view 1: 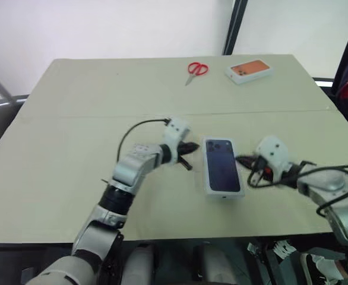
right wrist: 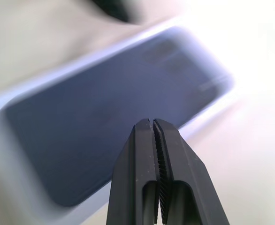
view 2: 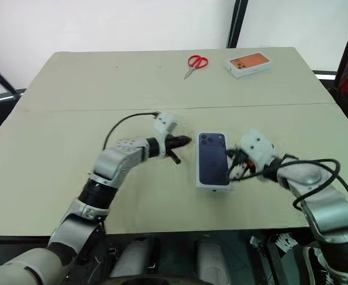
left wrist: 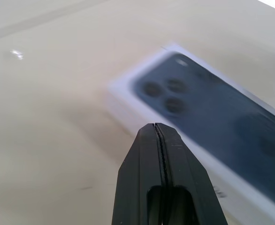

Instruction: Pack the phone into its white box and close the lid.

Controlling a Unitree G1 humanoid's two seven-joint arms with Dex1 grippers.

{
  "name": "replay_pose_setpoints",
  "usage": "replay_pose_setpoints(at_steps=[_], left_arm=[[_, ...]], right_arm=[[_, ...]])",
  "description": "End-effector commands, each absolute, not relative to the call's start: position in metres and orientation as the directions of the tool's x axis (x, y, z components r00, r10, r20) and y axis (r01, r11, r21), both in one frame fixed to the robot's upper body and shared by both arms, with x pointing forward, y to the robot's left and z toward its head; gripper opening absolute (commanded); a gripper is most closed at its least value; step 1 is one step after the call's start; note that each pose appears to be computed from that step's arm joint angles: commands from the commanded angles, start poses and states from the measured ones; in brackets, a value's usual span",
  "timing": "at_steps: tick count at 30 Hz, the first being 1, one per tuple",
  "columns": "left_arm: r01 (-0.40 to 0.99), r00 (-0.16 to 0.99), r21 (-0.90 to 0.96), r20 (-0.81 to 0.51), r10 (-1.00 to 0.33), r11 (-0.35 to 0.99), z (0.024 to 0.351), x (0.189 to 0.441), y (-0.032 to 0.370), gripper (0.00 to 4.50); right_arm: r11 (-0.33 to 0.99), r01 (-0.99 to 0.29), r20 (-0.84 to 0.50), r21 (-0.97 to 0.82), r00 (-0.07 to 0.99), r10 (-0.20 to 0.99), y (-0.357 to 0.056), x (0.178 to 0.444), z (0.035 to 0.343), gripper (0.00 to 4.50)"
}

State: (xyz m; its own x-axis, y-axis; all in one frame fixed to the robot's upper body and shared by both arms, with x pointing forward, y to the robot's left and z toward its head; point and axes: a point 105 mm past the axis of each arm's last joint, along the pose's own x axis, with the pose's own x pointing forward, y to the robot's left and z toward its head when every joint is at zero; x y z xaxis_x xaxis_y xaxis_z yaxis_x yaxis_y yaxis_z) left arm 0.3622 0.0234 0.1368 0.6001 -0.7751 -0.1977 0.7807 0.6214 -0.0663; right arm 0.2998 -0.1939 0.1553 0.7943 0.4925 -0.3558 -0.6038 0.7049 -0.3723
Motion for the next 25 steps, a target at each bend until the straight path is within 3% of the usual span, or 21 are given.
replay_pose_setpoints(at_steps=[1, 8, 11, 18, 25], left_arm=[[0.689, 0.724, 0.007, -0.059, -0.687, 0.725, 0.171, 0.366, 0.084, 0.0], [0.521, 0.851, 0.096, -0.129, -0.509, 0.848, 0.153, 0.341, 0.198, 0.0], [0.484, 0.871, 0.104, -0.154, -0.467, 0.869, 0.149, 0.328, 0.229, 0.0], [0.389, 0.913, 0.084, -0.171, -0.372, 0.917, 0.142, 0.31, 0.264, 0.0], [0.376, 0.918, 0.09, -0.174, -0.358, 0.922, 0.146, 0.309, 0.268, 0.0]], right_arm=[[0.762, -0.526, -0.226, -0.379, 0.851, 0.475, -0.202, 0.318, 0.182, 0.12], [0.764, -0.55, -0.216, -0.338, 0.835, 0.506, -0.213, 0.333, 0.176, 0.12], [0.769, -0.55, -0.219, -0.325, 0.835, 0.504, -0.22, 0.335, 0.176, 0.12], [0.738, -0.617, -0.237, -0.274, 0.787, 0.57, -0.215, 0.329, 0.167, 0.12], [0.726, -0.636, -0.217, -0.26, 0.771, 0.598, -0.2, 0.331, 0.165, 0.12]])
